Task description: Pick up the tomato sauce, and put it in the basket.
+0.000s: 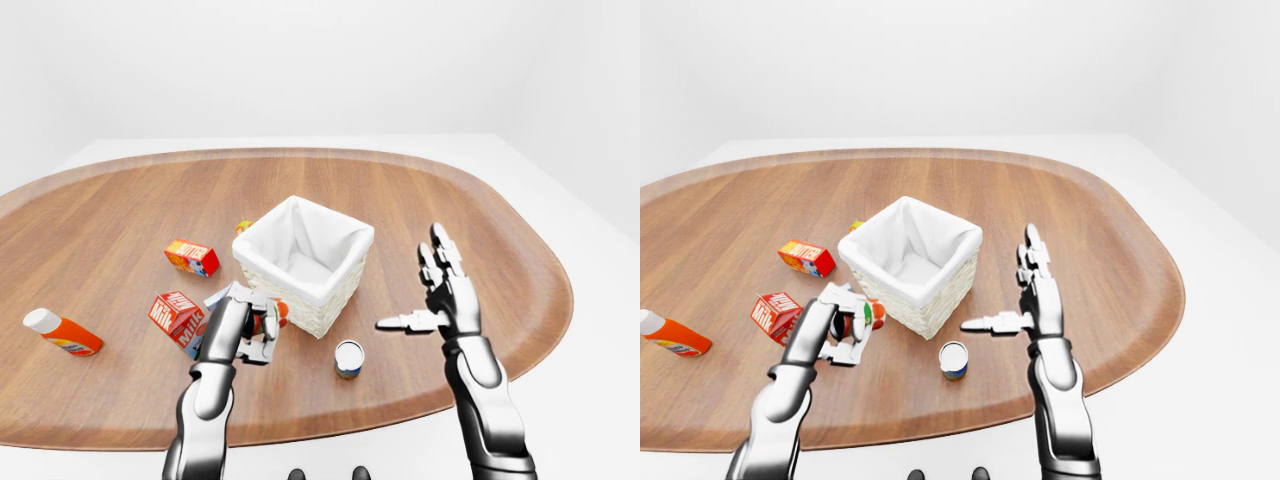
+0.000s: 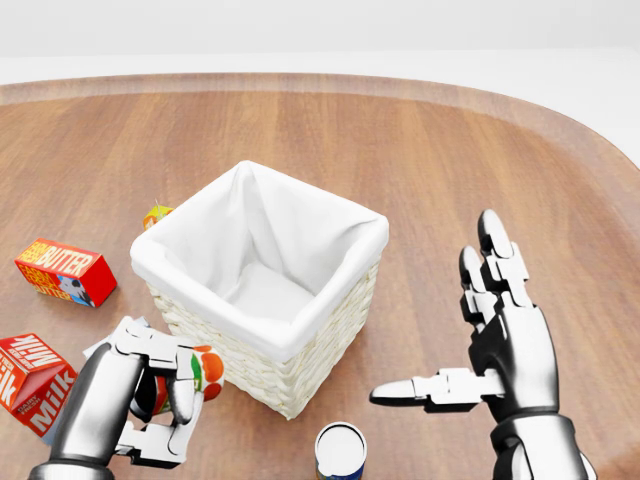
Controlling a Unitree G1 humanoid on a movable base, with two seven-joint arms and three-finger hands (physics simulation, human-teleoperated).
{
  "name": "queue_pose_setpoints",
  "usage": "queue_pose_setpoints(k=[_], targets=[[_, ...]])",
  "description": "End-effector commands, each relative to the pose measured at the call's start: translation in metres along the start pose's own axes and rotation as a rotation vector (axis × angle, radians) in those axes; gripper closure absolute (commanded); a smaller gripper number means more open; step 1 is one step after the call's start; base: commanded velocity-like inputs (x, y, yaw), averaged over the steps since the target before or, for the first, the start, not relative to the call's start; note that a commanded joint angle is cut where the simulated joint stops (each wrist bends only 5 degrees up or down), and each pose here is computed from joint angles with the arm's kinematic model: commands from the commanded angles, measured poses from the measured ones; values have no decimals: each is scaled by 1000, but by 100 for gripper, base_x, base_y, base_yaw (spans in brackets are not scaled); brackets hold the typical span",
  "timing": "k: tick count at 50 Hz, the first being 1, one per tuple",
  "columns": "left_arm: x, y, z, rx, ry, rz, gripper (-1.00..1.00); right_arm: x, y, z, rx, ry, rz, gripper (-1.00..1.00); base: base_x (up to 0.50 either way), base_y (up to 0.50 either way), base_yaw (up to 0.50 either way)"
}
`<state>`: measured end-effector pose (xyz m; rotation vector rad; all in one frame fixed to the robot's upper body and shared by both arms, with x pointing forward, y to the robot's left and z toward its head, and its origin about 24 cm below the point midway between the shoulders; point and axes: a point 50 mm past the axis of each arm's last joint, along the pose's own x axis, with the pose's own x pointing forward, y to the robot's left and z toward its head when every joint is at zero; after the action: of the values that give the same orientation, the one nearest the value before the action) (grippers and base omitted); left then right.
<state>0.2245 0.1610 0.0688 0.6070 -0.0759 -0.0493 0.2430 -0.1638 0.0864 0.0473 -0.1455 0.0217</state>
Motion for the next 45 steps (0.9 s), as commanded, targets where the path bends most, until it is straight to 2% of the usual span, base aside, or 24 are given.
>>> queue_pose_setpoints(k=[1,23,45], targets=[[6,6,16,-17,-24,18,100,1,-2,1,1,-6,-5,-100,0,0,0],[15,21,49,-10,-171,54,100,2,-3,0,3,-2,-9,-100,0,0,0],[19,32,71,0,-271,83,100,2,-3,-1,3,5,-10,-100,0,0,0]])
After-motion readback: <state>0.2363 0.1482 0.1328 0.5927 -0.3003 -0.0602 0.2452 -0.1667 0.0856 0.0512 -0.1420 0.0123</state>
